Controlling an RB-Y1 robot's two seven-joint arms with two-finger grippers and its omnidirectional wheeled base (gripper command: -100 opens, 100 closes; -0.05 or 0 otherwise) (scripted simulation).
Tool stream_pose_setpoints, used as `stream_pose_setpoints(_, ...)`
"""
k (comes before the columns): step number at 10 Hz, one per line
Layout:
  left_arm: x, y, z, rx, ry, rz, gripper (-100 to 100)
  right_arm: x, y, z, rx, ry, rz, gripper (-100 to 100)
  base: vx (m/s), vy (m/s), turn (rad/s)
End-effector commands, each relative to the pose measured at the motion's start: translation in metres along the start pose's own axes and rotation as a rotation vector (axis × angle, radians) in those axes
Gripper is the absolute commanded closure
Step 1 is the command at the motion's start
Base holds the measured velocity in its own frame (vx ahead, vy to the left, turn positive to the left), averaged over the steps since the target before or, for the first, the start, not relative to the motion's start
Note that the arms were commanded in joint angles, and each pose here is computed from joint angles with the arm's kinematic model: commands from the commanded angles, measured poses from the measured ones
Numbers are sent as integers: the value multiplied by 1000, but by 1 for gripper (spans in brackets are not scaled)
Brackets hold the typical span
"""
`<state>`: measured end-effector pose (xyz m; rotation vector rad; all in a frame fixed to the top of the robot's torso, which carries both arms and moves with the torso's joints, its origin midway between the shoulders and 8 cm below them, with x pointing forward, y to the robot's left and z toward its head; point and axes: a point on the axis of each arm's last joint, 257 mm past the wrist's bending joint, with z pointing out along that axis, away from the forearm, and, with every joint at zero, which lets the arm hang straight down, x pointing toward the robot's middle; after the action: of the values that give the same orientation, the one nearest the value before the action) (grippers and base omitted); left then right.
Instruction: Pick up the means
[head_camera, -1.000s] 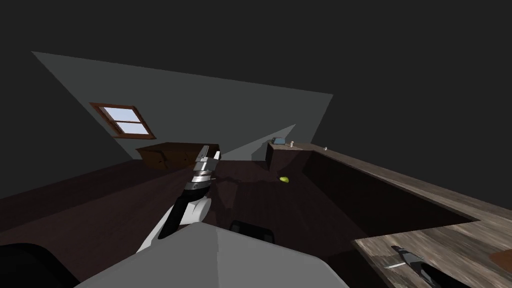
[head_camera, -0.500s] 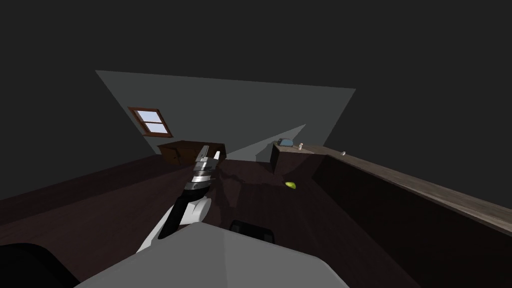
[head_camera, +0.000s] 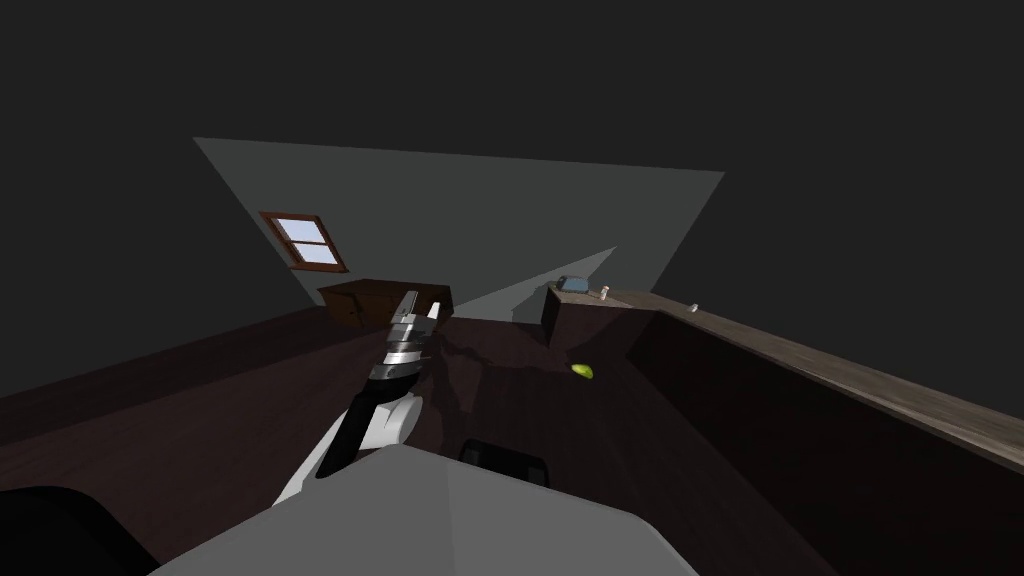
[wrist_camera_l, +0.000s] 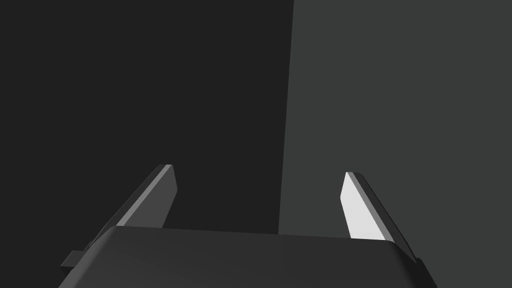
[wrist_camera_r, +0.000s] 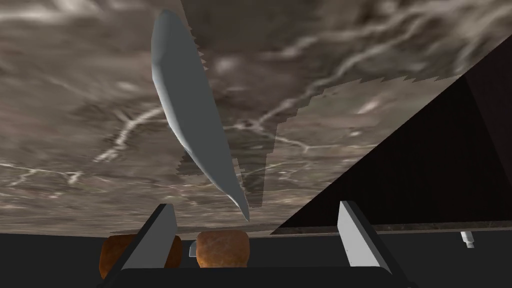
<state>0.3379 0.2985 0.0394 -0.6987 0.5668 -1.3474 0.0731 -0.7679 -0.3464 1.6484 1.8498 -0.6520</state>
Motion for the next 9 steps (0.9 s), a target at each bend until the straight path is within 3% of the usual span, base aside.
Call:
stream_pose_setpoints(1, 0, 0, 0, 0, 0, 0, 0, 4, -2, 5, 0, 0, 3, -100, 2, -45, 20)
stream_pose_setpoints(2, 0, 0, 0, 0, 0, 0, 0, 2, -2, 3, 0, 0, 3, -100, 1, -20, 6)
stream_pose_setpoints(3, 0, 0, 0, 0, 0, 0, 0, 2, -2, 4, -1, 0, 2, 100, 0, 0, 0)
stream_pose_setpoints(7, 0, 0, 0, 0, 0, 0, 0, 2, -4, 4, 7, -1, -3, 100, 0, -1, -2)
stream_pose_setpoints(8, 0, 0, 0, 0, 0, 0, 0, 2, -4, 4, 6, -1, -3, 0, 0, 0, 0)
stream_pose_setpoints(9, 0, 0, 0, 0, 0, 0, 0, -1, 3, -2, -1, 0, -3, 100, -8, 30, -37)
